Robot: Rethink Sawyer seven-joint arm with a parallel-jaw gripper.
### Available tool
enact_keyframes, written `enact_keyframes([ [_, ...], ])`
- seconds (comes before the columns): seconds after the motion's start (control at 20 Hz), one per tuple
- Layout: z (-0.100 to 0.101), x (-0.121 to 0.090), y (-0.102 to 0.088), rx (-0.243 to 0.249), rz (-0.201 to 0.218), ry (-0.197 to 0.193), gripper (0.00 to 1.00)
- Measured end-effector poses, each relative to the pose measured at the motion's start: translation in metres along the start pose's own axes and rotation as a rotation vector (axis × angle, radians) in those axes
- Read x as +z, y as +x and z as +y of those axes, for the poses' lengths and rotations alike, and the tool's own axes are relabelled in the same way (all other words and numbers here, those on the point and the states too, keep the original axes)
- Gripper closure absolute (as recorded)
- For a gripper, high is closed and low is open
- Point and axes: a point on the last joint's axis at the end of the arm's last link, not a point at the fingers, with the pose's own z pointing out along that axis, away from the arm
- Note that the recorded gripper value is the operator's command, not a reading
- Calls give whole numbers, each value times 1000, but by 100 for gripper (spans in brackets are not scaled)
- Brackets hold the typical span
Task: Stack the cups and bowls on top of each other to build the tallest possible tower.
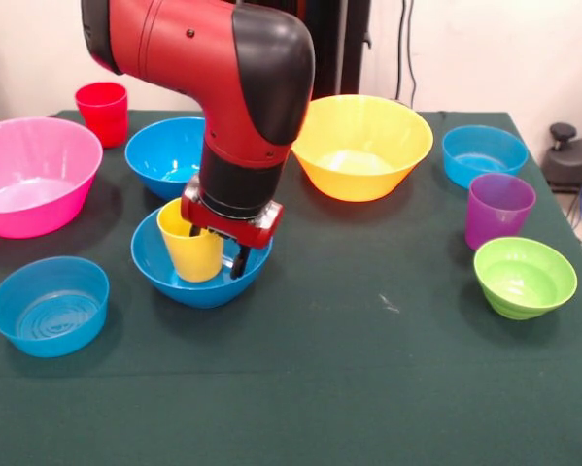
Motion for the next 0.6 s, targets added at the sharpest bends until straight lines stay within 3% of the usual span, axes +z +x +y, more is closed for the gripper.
enact_keyframes([
  [0.25, 1, 0, 2, 3, -10, 18, 0],
  [0.6, -4, 0, -1, 26, -9, 12, 0],
])
